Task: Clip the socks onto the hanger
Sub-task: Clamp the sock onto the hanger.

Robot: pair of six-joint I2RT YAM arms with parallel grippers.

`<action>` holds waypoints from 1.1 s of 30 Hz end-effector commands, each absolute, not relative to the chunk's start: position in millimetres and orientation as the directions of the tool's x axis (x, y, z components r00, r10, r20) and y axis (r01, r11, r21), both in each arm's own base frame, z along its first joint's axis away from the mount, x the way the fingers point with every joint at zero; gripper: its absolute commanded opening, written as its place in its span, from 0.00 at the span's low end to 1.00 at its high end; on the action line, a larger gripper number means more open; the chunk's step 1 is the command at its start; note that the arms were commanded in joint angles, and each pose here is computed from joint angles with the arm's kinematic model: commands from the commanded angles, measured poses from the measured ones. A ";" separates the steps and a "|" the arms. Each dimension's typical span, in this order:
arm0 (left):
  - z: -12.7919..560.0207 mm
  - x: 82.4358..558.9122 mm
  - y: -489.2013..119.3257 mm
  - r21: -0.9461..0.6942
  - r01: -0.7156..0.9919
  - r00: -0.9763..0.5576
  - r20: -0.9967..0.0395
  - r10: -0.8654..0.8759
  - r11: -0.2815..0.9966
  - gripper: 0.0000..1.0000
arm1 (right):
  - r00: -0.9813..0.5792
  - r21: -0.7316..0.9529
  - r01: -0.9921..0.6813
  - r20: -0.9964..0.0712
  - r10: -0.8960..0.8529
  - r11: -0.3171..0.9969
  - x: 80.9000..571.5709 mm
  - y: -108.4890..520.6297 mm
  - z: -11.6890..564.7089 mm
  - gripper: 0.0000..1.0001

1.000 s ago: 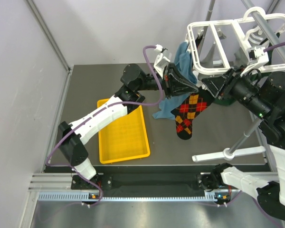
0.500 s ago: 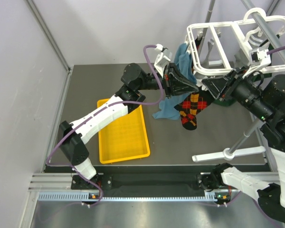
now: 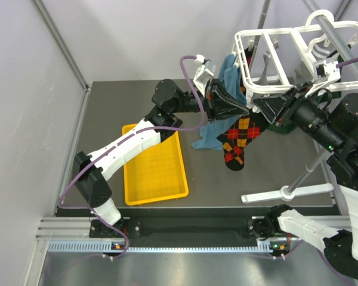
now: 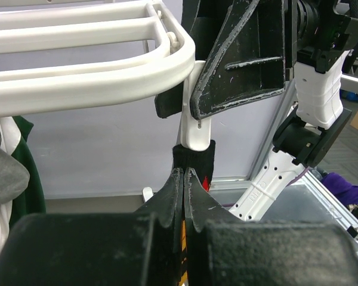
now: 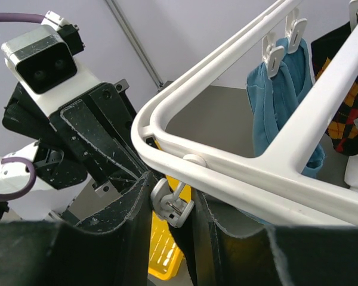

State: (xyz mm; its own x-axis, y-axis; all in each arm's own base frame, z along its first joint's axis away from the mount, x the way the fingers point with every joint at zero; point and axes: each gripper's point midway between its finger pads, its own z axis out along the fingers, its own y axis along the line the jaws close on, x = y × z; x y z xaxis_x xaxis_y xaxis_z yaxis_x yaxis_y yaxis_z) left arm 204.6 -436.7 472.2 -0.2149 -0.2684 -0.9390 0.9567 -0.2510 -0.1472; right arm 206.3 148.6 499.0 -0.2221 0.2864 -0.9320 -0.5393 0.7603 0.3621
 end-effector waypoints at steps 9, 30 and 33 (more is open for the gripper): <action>499.5 197.3 -428.3 -0.060 0.962 -0.152 -0.928 -0.341 -0.268 0.00 | -0.273 0.381 -0.610 -0.924 0.267 0.694 197.2 165.3 490.1 0.00; 513.4 190.3 -423.2 -0.043 0.955 -0.151 -0.922 -0.357 -0.293 0.00 | -0.283 0.342 -0.650 -0.938 0.202 0.678 184.6 166.6 467.5 0.00; 516.1 190.0 -421.8 -0.040 0.956 -0.149 -0.920 -0.362 -0.292 0.00 | -0.279 0.340 -0.658 -0.939 0.201 0.672 181.1 166.5 468.5 0.00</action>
State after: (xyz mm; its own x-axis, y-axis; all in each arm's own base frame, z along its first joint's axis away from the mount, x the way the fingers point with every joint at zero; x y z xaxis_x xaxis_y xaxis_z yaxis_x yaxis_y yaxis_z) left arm 199.6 -432.9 486.0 -0.2159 -0.2911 -0.9320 0.9527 -0.2721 -0.1357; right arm 196.7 152.9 486.4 -0.2005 0.2630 -0.9437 -0.5946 0.7329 0.3306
